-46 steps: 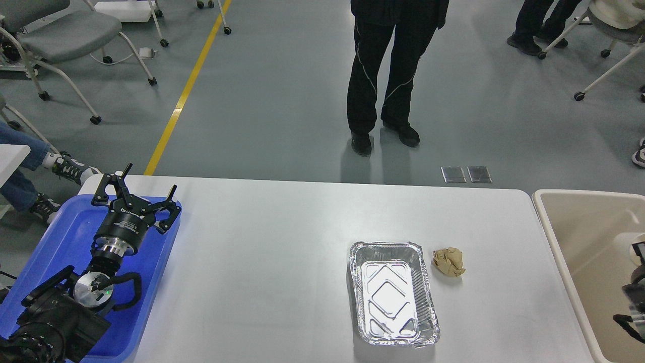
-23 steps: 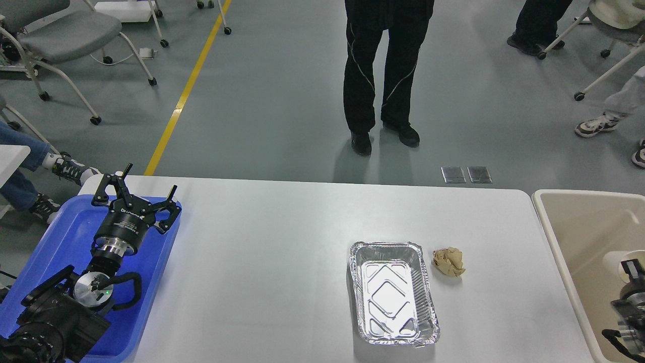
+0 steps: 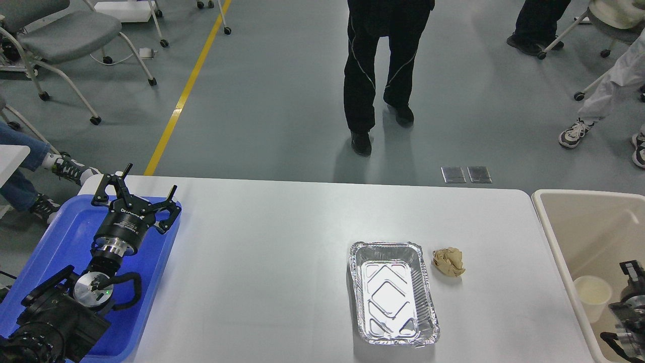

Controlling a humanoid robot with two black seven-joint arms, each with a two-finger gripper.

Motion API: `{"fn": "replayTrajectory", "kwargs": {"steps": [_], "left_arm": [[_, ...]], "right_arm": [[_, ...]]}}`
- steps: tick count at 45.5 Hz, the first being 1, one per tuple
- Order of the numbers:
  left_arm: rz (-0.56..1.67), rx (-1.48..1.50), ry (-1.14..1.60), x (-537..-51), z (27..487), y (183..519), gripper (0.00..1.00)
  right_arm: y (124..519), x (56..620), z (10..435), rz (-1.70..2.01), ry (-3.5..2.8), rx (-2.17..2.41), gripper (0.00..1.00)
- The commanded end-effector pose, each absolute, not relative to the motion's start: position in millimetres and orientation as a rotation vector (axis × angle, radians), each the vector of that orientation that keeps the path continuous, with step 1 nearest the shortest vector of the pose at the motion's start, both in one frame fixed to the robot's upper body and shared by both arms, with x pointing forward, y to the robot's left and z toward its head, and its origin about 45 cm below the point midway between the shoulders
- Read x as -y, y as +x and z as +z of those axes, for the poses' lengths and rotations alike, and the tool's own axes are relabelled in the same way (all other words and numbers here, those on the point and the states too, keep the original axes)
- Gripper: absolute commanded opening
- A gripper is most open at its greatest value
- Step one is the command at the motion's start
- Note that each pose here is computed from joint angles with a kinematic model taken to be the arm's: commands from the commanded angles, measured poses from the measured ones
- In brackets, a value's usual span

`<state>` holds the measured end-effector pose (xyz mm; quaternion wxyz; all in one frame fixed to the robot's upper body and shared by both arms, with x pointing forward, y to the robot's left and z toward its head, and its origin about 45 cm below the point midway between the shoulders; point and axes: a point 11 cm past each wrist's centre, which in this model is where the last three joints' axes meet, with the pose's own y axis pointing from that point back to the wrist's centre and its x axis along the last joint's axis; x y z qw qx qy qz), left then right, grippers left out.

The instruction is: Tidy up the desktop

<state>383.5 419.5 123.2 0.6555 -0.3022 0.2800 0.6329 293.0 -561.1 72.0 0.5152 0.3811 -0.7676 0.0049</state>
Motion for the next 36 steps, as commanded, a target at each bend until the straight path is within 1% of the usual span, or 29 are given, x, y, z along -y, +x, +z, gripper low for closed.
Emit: {"fn": "replayTrajectory", "kwargs": {"steps": [1,9,24,36], "left_arm": [[1.435,-0.635,-0.685,-419.5,123.2,383.5,1.00],[1.435,-0.635,-0.685,-419.5,123.2,383.5,1.00],[1.435,-0.635,-0.685,-419.5,123.2,383.5,1.00],[1.435,-0.635,-0.685,-419.5,123.2,383.5,1.00]], "right_arm": [[305.8,557.9,80.2,0.026,0.927,1.867,1.00],[329.5,552.3,97.4,0.059,0.952,1.907,1.00],[378.4,541.7,143.2,0.138,0.995,2.002,1.00],[417.9,534.6,191.8,0.164,1.060,2.118,1.00]]}}
